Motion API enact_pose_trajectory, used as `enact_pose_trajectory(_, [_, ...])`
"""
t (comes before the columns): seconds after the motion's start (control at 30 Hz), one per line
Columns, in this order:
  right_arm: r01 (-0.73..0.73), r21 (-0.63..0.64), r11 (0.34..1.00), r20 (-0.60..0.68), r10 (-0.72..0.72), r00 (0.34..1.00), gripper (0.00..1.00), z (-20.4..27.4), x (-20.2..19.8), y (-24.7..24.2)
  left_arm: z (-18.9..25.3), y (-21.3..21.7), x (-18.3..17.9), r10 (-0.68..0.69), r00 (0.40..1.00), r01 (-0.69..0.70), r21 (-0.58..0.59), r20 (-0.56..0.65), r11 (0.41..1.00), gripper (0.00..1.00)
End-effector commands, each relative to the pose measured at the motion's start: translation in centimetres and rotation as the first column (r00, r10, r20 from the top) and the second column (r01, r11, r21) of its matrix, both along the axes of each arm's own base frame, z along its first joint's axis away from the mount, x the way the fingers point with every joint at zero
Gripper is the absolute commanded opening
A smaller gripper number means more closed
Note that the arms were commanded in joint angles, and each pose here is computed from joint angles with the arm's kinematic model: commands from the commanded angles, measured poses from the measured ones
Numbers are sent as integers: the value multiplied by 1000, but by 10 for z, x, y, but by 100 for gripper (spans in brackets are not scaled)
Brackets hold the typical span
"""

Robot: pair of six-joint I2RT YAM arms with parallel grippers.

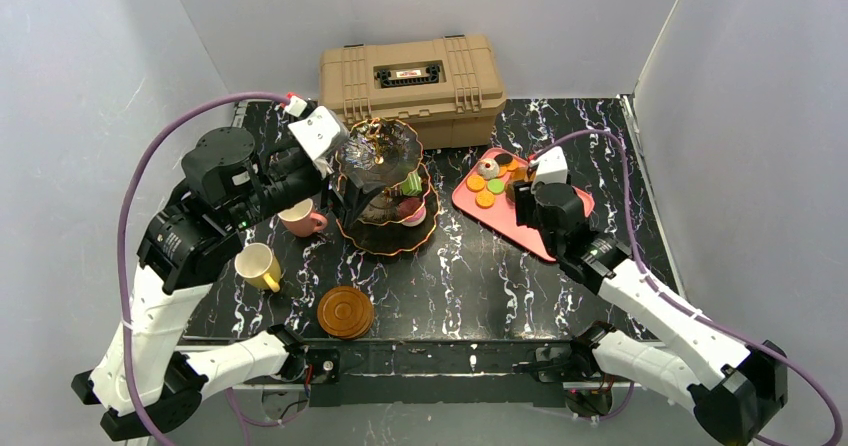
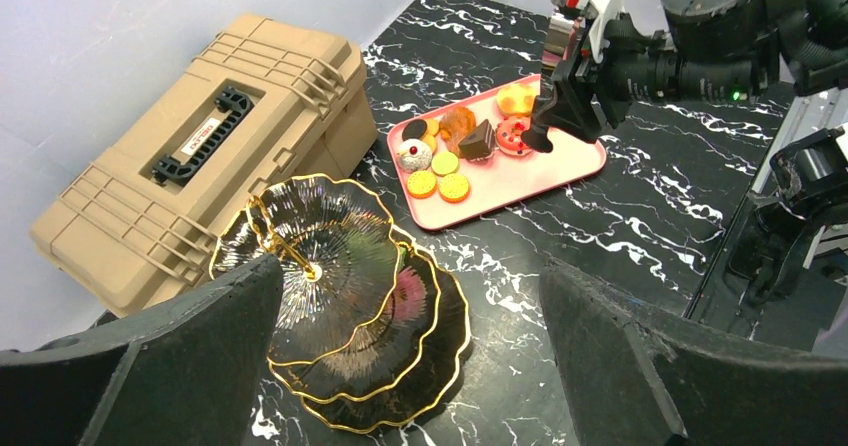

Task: Serve the afternoon tea
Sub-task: Pick up the desert from the tray.

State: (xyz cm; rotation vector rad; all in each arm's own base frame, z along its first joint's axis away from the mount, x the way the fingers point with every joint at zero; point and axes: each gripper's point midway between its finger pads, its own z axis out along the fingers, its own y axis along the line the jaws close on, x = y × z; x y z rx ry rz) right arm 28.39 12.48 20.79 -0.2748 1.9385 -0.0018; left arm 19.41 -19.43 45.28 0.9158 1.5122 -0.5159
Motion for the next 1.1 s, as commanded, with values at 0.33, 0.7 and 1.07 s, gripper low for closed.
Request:
enact_pose_trajectory(0.33, [207,90,974,177,-220,959,74,-12,31,-30,2,-1,6,13,1000,-12,-14,20,1000,98])
enact_pose_trajectory(0.7, [214,219,952,168,-253,953,75,-31,55,-44,6,0,7,14,999,-13,-15,46,1000,98])
enact_pose_trajectory(1.07, [196,215,957,159,-233,960,77,-45,65,-40,8,-1,8,11,998,-10,-16,58,1000,98])
